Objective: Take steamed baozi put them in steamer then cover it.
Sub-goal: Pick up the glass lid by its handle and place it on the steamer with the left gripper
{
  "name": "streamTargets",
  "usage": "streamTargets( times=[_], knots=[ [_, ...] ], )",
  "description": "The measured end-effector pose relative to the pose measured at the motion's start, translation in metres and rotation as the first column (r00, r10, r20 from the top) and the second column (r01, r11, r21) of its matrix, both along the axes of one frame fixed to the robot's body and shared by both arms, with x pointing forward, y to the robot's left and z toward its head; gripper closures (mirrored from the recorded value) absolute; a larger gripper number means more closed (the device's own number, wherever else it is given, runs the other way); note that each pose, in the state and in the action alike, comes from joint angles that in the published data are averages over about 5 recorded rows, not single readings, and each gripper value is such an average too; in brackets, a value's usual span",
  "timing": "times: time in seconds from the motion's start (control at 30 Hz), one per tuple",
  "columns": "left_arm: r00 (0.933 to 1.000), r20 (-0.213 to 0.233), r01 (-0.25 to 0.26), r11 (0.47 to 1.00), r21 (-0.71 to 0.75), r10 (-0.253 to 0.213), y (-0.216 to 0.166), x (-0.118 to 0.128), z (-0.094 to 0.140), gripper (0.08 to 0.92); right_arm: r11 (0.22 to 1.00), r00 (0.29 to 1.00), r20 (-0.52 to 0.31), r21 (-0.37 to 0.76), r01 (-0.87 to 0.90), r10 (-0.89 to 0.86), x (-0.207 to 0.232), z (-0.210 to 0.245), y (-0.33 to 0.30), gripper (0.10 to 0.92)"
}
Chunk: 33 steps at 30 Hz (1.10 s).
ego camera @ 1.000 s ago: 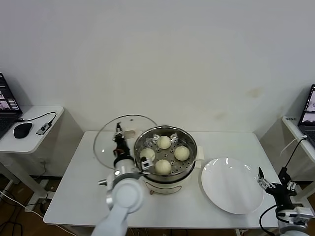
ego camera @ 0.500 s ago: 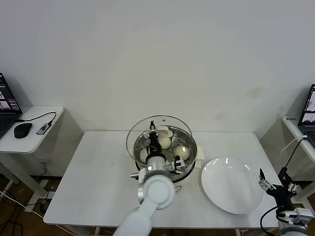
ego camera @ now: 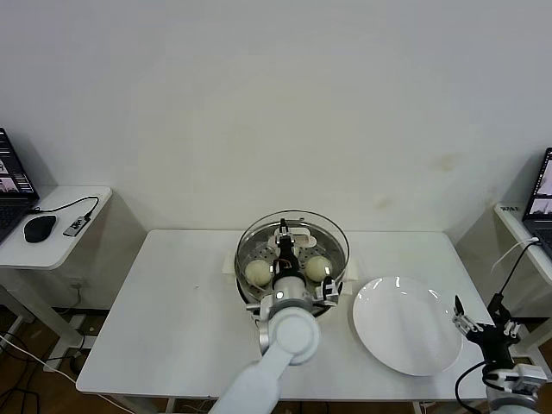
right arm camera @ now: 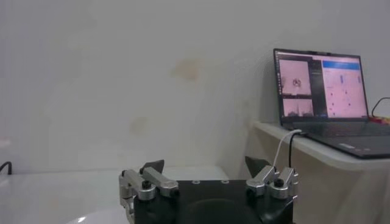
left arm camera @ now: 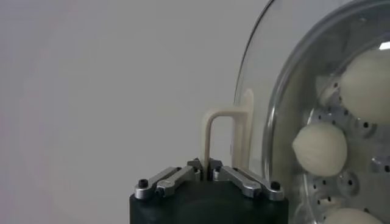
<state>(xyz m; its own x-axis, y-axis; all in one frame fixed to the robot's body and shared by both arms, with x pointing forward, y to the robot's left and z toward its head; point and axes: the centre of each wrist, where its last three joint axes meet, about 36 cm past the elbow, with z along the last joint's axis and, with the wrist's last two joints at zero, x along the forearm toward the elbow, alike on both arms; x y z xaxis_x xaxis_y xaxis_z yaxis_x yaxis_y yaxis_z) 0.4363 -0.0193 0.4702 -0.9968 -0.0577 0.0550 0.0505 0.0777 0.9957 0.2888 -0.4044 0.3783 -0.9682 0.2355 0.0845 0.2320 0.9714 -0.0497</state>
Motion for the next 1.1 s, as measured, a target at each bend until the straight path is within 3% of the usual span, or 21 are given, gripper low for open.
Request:
streamTargets(
  times=[1.1],
  knots=[
    [0.9989,-0.044,-0.017,0.999,0.05,0.019,-0.003,0.006,-0.027,0.859,1.0,1.0,-0.003,-0.005,0.0,0.0,0.0,-0.003,0.0,0.2]
  ],
)
